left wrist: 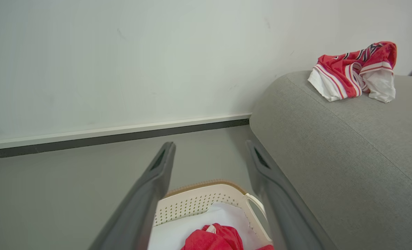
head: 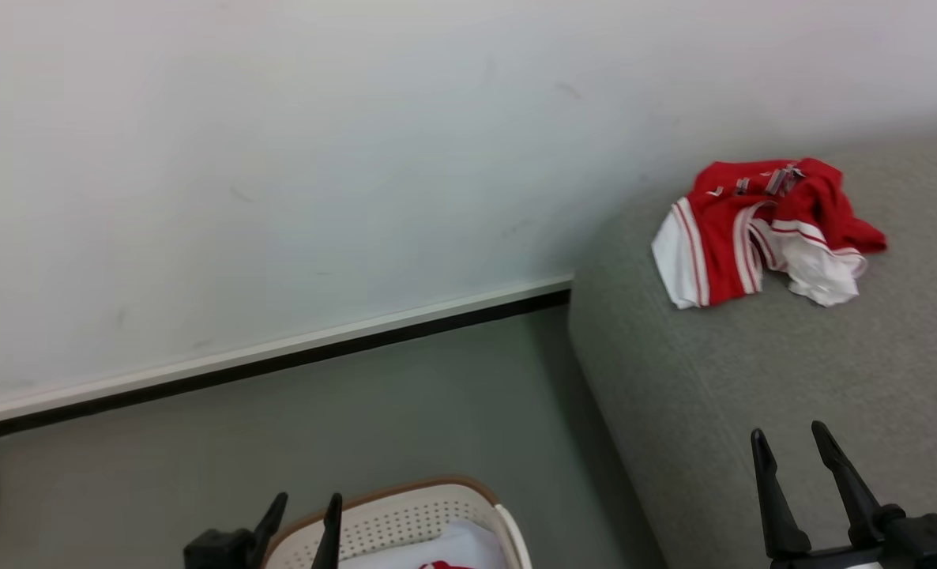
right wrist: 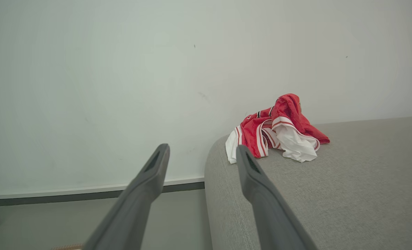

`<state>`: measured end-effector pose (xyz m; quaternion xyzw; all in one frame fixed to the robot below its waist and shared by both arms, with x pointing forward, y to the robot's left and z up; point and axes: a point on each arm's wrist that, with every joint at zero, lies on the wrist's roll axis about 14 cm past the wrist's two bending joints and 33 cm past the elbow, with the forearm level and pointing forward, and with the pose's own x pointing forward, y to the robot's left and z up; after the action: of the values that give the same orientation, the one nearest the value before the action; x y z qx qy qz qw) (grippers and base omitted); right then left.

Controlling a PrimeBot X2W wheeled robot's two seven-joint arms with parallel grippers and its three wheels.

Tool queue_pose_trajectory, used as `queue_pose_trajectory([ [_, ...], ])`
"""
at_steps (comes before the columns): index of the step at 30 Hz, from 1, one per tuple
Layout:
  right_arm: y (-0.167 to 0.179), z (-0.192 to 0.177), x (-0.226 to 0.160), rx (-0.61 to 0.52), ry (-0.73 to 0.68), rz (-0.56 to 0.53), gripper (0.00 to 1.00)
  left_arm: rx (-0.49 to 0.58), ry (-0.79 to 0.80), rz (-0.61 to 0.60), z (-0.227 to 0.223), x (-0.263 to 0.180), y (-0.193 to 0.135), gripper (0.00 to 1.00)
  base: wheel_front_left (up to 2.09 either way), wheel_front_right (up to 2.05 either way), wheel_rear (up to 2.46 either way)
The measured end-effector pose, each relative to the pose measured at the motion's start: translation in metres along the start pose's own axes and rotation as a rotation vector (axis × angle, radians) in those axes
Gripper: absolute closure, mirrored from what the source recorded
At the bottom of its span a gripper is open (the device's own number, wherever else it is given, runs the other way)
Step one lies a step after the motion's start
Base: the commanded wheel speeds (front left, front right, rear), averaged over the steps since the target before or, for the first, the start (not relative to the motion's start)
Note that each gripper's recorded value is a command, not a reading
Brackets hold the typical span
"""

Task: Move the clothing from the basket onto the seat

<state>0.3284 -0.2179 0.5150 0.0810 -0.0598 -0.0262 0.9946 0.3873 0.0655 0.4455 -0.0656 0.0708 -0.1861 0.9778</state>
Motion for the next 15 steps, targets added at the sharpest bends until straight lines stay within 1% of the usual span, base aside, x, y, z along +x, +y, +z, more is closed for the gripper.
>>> queue_pose_trajectory([
  [8, -0.024, 0.013, -0.012, -0.024, -0.030, -0.082, 0.00, 0.015, 0.240, -0.096, -0.051, 0.027, -0.027, 0.00, 0.00, 0.00, 0.00],
  [11, -0.028, 0.013, -0.006, -0.034, -0.027, -0.097, 0.00, 0.015, 0.359, -0.111, -0.075, 0.035, -0.030, 0.00, 0.00, 0.00, 0.00],
  [15, -0.030, 0.013, 0.012, -0.047, -0.027, -0.102, 0.00, 0.018, 0.504, -0.135, -0.104, 0.049, -0.031, 0.00, 0.00, 0.00, 0.00],
])
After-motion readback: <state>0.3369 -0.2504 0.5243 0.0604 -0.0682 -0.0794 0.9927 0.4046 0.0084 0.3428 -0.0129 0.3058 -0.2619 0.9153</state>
